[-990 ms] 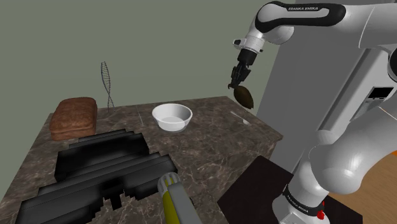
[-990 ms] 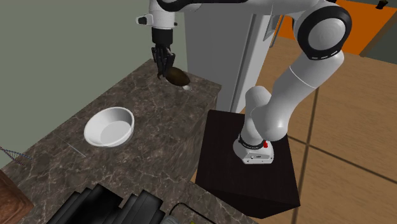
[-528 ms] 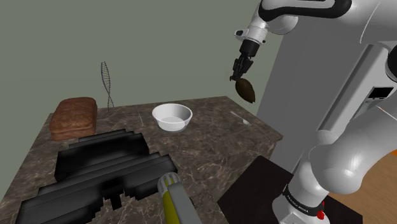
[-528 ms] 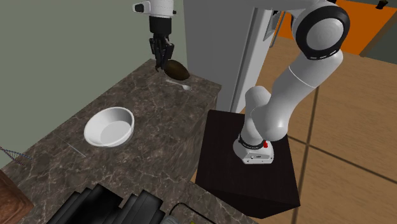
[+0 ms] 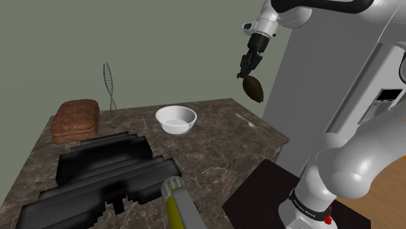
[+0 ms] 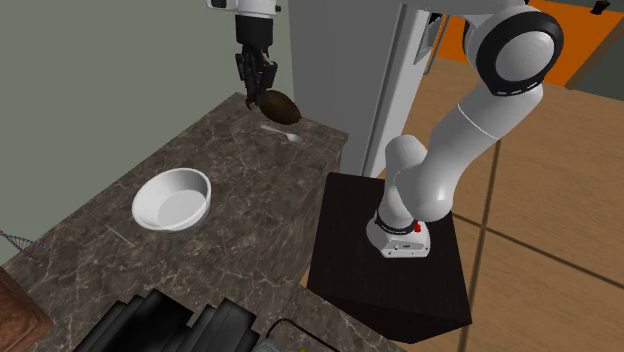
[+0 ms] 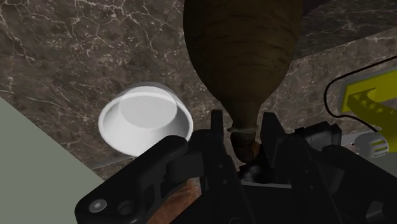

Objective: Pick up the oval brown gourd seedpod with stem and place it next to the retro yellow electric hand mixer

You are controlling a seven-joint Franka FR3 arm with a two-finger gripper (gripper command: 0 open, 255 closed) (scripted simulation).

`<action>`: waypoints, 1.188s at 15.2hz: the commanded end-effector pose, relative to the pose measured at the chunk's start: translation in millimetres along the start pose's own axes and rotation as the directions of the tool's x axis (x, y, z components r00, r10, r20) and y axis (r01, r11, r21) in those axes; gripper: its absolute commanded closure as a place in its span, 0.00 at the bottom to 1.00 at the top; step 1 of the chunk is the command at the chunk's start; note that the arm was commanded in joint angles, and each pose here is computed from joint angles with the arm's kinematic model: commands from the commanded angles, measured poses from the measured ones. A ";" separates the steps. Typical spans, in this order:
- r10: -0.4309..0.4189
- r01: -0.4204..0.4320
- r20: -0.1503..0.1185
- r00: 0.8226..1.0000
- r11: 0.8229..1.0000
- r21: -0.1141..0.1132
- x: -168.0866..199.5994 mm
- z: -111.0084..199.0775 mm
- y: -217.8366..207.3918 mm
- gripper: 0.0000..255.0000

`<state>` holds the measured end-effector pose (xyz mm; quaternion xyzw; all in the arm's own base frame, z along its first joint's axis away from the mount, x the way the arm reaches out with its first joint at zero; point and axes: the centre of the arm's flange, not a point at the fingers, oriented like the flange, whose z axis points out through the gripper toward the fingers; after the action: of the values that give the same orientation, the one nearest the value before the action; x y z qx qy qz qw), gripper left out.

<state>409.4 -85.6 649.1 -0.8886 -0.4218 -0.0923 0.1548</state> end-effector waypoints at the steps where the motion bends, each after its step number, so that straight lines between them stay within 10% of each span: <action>1: 0.001 -0.001 0.000 1.000 1.000 -0.001 5.6 6.0 -22.7 1.00; 18: 0.001 -0.001 0.000 1.000 1.000 -0.001 51.4 64.7 -234.4 1.00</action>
<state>270.8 104.1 648.6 -0.8885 -0.4221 -0.0924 0.1545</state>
